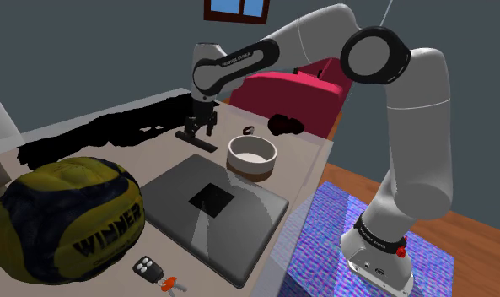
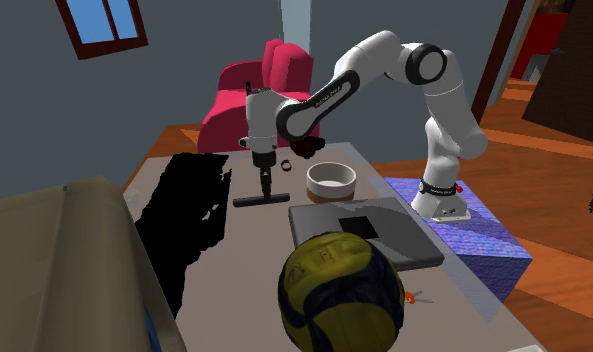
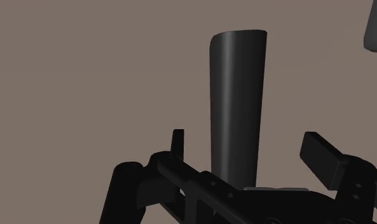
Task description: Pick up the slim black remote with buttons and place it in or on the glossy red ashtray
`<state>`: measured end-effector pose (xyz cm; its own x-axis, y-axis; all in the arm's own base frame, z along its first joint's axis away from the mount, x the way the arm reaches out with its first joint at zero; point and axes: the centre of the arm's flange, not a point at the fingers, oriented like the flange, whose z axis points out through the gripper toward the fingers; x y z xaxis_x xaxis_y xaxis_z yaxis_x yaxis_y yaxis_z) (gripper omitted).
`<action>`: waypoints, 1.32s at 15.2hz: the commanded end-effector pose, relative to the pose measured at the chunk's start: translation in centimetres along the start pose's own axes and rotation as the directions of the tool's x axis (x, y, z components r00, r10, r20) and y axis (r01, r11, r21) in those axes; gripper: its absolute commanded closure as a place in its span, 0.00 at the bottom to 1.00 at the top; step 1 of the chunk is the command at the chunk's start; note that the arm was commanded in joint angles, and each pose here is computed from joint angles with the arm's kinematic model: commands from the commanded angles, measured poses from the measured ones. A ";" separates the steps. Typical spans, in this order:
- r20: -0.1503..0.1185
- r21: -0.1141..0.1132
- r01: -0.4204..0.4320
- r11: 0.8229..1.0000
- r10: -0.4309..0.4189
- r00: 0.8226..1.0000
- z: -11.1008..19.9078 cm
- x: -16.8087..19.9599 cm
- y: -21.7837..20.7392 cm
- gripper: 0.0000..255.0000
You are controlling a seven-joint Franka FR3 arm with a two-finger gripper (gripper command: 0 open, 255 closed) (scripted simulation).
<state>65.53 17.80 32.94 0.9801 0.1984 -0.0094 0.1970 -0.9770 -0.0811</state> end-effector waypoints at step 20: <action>0.000 0.000 0.000 1.000 0.000 1.000 0.9 0.1 0.0 1.00</action>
<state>65.58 17.87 31.81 0.9802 0.1977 -0.0075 0.1964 -0.9772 -0.0807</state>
